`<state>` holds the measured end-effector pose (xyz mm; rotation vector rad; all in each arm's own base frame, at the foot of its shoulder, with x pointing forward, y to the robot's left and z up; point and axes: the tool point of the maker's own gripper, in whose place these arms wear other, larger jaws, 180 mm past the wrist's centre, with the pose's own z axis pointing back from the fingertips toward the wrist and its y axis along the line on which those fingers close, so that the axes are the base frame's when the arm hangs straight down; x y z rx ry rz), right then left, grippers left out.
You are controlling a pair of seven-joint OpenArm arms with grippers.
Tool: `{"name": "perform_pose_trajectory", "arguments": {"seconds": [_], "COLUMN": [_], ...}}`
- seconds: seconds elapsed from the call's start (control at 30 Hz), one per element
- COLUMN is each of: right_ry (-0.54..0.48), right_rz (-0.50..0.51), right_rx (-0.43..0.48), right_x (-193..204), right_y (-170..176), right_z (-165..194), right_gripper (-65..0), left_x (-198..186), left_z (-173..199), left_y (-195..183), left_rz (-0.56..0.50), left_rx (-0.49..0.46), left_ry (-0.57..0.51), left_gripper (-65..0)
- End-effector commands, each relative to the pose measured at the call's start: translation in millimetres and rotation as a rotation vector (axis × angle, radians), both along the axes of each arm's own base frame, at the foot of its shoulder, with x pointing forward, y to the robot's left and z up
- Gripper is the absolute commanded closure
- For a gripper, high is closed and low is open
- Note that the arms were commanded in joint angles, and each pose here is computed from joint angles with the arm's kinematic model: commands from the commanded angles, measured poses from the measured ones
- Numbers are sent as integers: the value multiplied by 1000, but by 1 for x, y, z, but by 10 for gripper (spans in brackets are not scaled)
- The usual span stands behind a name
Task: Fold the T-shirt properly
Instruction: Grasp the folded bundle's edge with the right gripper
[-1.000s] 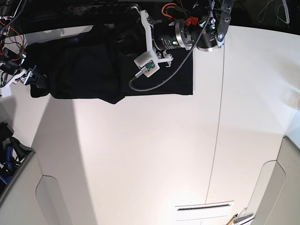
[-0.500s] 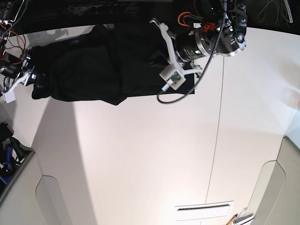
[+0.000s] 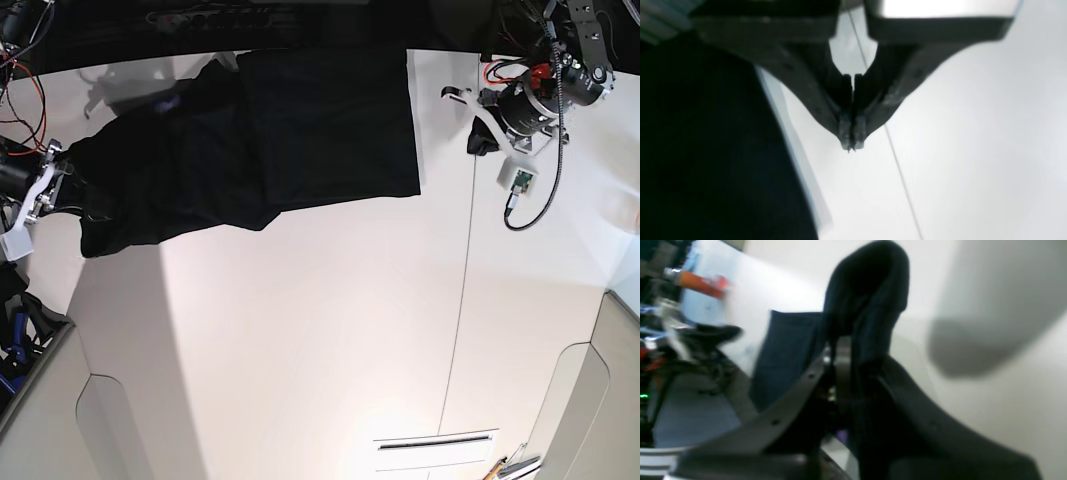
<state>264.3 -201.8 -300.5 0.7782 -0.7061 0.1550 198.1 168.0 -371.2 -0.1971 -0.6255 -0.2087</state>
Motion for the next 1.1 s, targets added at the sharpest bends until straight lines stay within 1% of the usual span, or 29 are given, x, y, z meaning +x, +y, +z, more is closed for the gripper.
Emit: {"name": "perform_pose_trajectory", "arguments": {"seconds": [0.0,0.07,0.13,0.23,0.3,0.4,0.5,0.6,0.8,0.87,0.93,1.07], "right_ry": [-77,-104,-110,-80,-53,-9,19,28,2,-15,-28,-49], "right_rz": [11,26,38,78,126,212,280,316,351,353,366,384], "right_rx": [46,109,166,255,312,347,330,280,152,125,123,157], "right_x": [7,6,4,-3,-10,-21,-28,-31,-32,-31,-32,-35], "right_y": [8,27,48,84,113,155,189,212,237,242,249,262], "right_z": [20,26,25,16,12,4,-5,-15,-34,-37,-36,-30], "right_gripper": [0,0,0,0,0,0,0,0,0,0,0,0], "left_x": [3,-4,-9,-14,-17,-19,-19,-19,-19,-19,-19,-19], "left_z": [4,-5,-12,-23,-27,-31,-30,-30,-30,-30,-30,-30], "left_y": [-3,-7,-11,-12,-13,-15,-16,-16,-16,-16,-16,-17], "left_rz": [1,-2,-17,-3,4,-6,-7,-7,-7,-7,-7,-7], "left_rx": [-28,-66,-100,-133,-151,-167,-173,-173,-174,-174,-174,-181], "left_ry": [-23,7,30,65,80,90,88,89,89,89,88,86], "left_gripper": [0,0,0,0,0,0,0,0,0,0,0,0]}}
